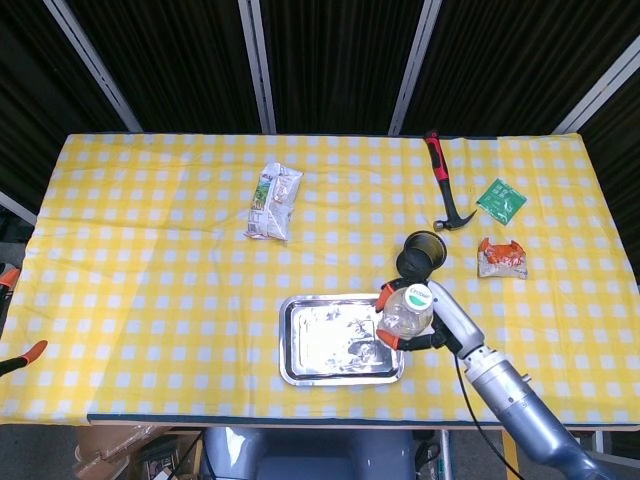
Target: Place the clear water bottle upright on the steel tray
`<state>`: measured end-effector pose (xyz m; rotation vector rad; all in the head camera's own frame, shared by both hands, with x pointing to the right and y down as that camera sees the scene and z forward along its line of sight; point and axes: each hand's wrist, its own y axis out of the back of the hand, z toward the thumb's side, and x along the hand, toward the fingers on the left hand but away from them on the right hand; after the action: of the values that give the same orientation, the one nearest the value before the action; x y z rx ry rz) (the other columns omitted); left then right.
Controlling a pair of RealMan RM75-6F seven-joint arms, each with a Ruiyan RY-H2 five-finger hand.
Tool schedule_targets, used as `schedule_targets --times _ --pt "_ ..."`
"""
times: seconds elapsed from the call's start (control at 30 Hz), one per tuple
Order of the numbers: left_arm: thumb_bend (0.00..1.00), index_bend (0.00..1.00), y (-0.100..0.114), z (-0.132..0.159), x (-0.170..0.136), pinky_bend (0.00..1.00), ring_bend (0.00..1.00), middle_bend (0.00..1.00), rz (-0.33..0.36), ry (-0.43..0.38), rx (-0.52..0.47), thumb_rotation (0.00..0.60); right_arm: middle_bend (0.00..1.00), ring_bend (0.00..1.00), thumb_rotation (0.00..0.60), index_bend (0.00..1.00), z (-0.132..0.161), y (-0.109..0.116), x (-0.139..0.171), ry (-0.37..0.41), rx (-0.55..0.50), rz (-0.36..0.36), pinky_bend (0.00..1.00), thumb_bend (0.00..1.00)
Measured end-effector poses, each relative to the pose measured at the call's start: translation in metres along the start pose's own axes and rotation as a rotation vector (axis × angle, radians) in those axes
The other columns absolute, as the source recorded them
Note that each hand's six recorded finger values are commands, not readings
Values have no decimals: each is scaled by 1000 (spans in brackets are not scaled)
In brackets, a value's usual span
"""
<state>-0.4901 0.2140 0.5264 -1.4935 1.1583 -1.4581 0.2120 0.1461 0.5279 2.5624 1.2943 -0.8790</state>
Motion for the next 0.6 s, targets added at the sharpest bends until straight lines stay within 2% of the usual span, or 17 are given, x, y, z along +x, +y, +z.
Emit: schedule_targets --times 0.17,0.33,0.47,0.6 --pt "190 46 1 -1 0 0 0 0 5 5 0 600 616 254 600 809 -48 -28 -9 -60 -88 50 0 820" --pt "190 47 1 -2 1 0 0 0 4 7 -1 600 616 254 600 809 -83 -47 -11 -71 -108 81 0 820" --pt "190 46 1 -2 1 0 0 0 2 3 0 600 616 254 600 809 -86 -47 -7 -51 -118 76 0 820" --pt "190 46 0 0 0 0 0 0 0 -4 -2 600 616 253 600 809 -69 -34 -1 -10 -96 52 0 820"
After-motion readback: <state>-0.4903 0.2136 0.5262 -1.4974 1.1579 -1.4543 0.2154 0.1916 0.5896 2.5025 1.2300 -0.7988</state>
